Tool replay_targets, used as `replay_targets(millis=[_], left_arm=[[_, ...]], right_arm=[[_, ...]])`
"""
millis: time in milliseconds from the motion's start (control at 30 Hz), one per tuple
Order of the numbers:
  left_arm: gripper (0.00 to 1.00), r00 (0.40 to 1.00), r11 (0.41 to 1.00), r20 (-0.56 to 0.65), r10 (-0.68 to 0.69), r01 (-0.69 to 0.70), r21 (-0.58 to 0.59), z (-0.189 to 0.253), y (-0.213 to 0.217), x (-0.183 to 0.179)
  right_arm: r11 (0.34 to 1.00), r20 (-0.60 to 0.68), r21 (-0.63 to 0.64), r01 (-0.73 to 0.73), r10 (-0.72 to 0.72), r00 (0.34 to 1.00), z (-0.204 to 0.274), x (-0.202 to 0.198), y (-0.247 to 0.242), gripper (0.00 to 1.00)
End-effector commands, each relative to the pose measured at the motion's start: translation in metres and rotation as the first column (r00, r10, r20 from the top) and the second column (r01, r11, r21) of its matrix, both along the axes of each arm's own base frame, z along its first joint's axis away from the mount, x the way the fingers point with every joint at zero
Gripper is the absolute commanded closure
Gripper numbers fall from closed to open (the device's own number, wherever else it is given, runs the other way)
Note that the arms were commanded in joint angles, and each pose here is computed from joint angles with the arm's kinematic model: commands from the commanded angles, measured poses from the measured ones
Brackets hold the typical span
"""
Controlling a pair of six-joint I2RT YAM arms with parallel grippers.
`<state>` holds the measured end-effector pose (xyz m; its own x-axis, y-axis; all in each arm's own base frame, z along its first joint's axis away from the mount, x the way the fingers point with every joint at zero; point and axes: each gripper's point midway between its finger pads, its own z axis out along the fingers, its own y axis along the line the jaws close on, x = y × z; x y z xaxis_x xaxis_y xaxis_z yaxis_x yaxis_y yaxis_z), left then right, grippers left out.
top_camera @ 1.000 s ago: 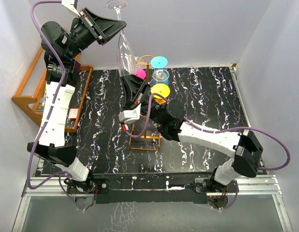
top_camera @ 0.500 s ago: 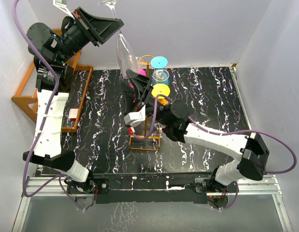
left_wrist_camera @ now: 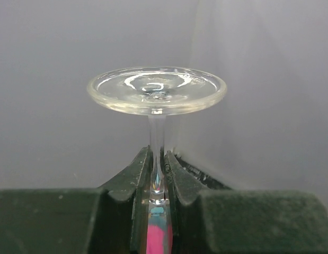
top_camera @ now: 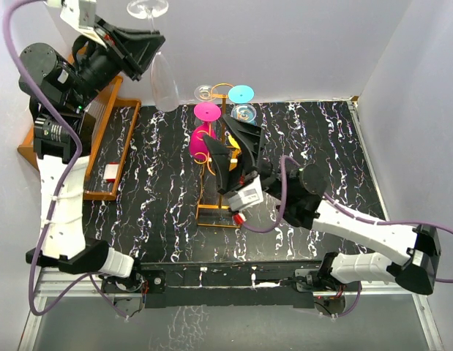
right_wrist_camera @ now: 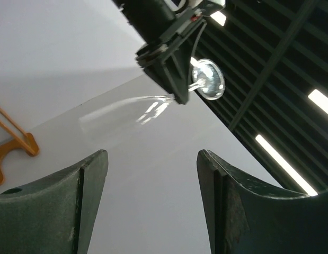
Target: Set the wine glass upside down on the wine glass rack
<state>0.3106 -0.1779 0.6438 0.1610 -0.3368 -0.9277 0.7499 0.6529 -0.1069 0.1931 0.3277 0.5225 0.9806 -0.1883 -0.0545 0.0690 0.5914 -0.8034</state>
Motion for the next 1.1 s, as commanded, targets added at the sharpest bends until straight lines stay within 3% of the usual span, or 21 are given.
replay_targets(millis=[0,167,300,433,567,700,800,1067], left_arm=[[1.0,0.987,0.963,0.142,0.078,-0.111,0.244,-0.028,0.019,-0.024],[1.0,0.988,0.879,0.155,0.004,-0.077,0.47,-0.086,0.021,-0.04],[1.0,0.995,0.822,0.086,-0.054,-0.005,0.569,-0.127,0.019,-0.047],[1.0,0.989,0.8,-0.01,-0.149,0.126,0.586,-0.166,0.009,-0.058],[1.0,0.963,0.784,-0.056,-0.263,0.247,0.569,-0.218,-0.001,-0.083],[1.0,0.972,0.802,0.024,-0.234,0.179,0.57,-0.248,0.002,-0.079],[1.0,0.967,0.788,-0.001,-0.253,0.207,0.58,-0.268,-0.002,-0.07],[1.0,0.943,0.794,0.062,-0.326,0.238,0.56,-0.269,-0.014,-0.059]], right_arm=[[0.997,-0.028,0.077,-0.014,0.016,0.999,0.015,-0.011,-0.027,0.3],[0.99,-0.104,0.137,0.012,0.002,0.995,0.022,-0.011,-0.053,0.3],[0.981,-0.175,0.19,-0.027,0.061,0.983,0.022,-0.016,-0.065,0.31],[0.974,-0.233,0.221,-0.053,0.105,0.967,0.012,-0.021,-0.077,0.31],[0.946,-0.371,0.318,-0.062,0.184,0.91,0.0,-0.017,-0.093,0.32],[0.939,-0.428,0.336,-0.075,0.223,0.876,-0.017,-0.02,-0.101,0.32],[0.927,-0.47,0.367,-0.078,0.257,0.844,-0.026,-0.02,-0.105,0.32],[0.916,-0.53,0.398,-0.056,0.279,0.801,-0.046,-0.017,-0.113,0.32]])
